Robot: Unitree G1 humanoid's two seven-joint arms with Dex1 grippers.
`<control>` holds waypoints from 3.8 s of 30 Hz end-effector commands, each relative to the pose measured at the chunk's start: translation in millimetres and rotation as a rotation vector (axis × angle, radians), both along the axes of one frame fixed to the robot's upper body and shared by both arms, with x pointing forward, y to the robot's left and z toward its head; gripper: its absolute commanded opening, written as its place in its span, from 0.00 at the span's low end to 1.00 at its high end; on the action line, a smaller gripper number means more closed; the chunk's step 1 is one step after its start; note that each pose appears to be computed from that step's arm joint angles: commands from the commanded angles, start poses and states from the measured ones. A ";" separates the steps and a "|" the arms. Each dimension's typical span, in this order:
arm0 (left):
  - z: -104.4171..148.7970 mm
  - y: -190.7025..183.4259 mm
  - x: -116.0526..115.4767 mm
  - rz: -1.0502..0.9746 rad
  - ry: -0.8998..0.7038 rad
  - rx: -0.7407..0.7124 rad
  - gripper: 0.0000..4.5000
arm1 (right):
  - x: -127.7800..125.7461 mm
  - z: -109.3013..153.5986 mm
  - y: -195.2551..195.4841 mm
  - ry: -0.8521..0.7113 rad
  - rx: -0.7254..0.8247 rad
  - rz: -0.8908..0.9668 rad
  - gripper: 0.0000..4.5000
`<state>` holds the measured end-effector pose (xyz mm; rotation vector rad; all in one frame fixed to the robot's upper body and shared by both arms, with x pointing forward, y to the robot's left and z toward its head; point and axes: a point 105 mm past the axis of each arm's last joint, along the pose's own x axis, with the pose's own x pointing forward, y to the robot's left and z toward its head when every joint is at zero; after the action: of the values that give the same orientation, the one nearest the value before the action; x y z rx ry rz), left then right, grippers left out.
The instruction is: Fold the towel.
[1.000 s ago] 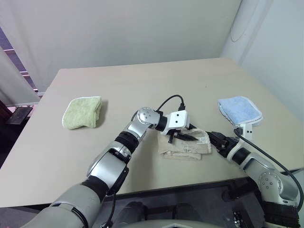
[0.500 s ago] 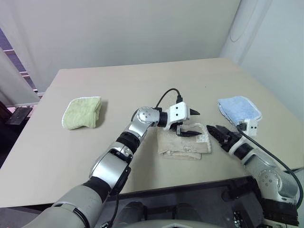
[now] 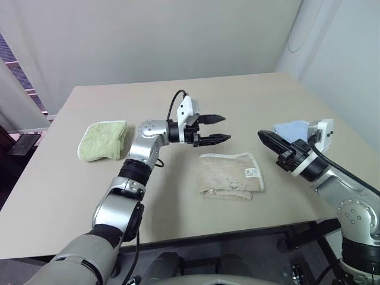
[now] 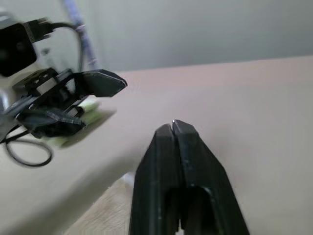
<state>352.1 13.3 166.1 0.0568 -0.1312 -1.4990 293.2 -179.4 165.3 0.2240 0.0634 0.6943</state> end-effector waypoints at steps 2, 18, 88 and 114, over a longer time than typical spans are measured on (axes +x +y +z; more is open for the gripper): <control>1.0 5.0 -8.0 -0.037 0.018 0.013 0.28 | 8.8 -8.9 4.8 0.034 0.012 0.050 0.00; -129.7 11.7 -25.7 0.021 0.162 0.340 0.04 | 18.8 -146.1 25.9 0.422 -0.012 0.039 0.00; -81.9 83.8 -56.7 0.176 1.206 0.145 1.00 | -14.7 -126.4 77.1 1.093 0.332 0.531 0.99; -87.3 94.5 -35.5 0.304 1.148 0.142 1.00 | 30.5 -19.2 39.4 0.470 0.497 0.299 0.00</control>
<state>309.4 105.3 70.2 -0.6514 0.9112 -1.0483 308.0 -121.7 97.1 0.9114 0.6223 0.9405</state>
